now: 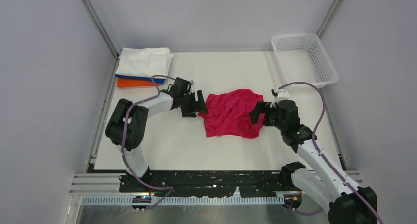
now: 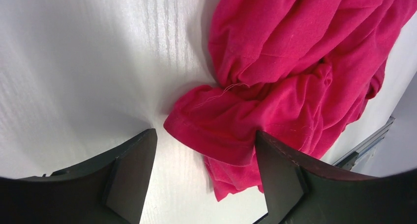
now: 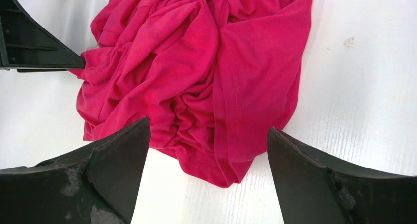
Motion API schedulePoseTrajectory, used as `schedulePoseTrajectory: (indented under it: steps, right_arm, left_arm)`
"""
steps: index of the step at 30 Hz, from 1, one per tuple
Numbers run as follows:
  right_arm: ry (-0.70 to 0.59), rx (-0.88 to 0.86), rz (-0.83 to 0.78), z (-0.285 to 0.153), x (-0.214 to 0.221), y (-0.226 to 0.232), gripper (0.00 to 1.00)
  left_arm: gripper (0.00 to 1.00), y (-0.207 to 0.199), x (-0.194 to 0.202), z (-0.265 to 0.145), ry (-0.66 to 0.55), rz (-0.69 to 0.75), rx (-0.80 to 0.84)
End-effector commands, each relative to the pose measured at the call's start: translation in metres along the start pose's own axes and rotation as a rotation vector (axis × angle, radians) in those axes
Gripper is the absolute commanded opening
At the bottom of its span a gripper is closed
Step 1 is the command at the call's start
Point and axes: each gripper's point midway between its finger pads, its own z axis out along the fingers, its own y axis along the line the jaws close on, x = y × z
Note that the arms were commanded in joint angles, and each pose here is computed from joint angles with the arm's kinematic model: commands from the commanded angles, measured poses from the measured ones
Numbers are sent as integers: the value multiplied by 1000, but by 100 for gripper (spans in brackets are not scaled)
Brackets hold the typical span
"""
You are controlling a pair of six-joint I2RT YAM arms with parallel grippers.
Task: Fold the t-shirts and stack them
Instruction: Flatten out the tshirt
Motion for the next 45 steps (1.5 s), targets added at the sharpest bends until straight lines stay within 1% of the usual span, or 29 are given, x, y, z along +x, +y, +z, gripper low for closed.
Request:
schedulePoseTrajectory:
  steps: [1, 5, 8, 11, 13, 15, 18, 21, 26, 31, 33, 35, 36, 37, 38, 39, 40, 41, 42, 44, 45]
  right_arm:
    - [-21, 34, -9, 1, -2, -7, 95]
    - [-25, 41, -9, 3, -2, -8, 96]
    - [-18, 51, -6, 4, 1, -11, 96]
    - [-15, 93, -4, 5, 5, -19, 96]
    - [-8, 116, 1, 6, 8, -24, 97]
    - [4, 143, 13, 8, 11, -28, 98]
    - [43, 137, 30, 12, 20, -27, 100]
    - [113, 104, 57, 17, 34, -21, 93]
    - [201, 52, 76, 26, 64, -10, 87]
    - [239, 60, 78, 36, 77, -8, 83]
    - [244, 83, 85, 40, 80, -11, 79]
    - [242, 129, 94, 44, 83, -19, 73]
    - [247, 158, 95, 47, 86, -24, 67]
    - [242, 170, 103, 48, 86, -26, 64]
    - [247, 198, 102, 51, 88, -31, 56]
    - [238, 214, 107, 52, 87, -34, 51]
    - [245, 226, 113, 55, 89, -36, 39]
    - [241, 240, 114, 55, 89, -38, 33]
    - [240, 249, 121, 56, 87, -38, 20]
    - [213, 266, 122, 53, 77, -39, 8]
    - [193, 276, 118, 51, 70, -40, 7]
  left_arm:
    - [73, -15, 6, 10, 22, -14, 42]
    - [59, -18, 10, 21, 38, -36, 52]
    - [45, -21, 7, 23, 26, -40, 58]
    - [16, -21, 0, 18, 1, -35, 22]
    - [0, -19, -2, 12, -6, -34, -3]
    - [0, -20, -3, 5, -27, -26, -9]
    - [0, -20, -5, -9, -67, -19, -16]
    - [0, -18, -1, -25, -100, -5, -29]
    - [0, -3, 18, -41, -115, 3, -67]
    - [0, -2, 29, -60, -134, 16, -55]
    - [0, -1, 33, -68, -143, 23, -57]
    - [0, 0, 35, -76, -166, 27, -55]
    - [0, 1, 35, -79, -180, 29, -57]
    - [0, 3, 35, -82, -192, 29, -63]
    - [0, 4, 35, -86, -205, 30, -69]
    - [0, 5, 33, -89, -220, 32, -72]
    - [0, 4, 32, -93, -236, 37, -71]
    - [0, 3, 31, -96, -247, 41, -68]
    - [0, 1, 29, -99, -260, 47, -64]
    - [0, -4, 23, -109, -292, 58, -57]
    - [0, -8, 19, -115, -315, 65, -54]
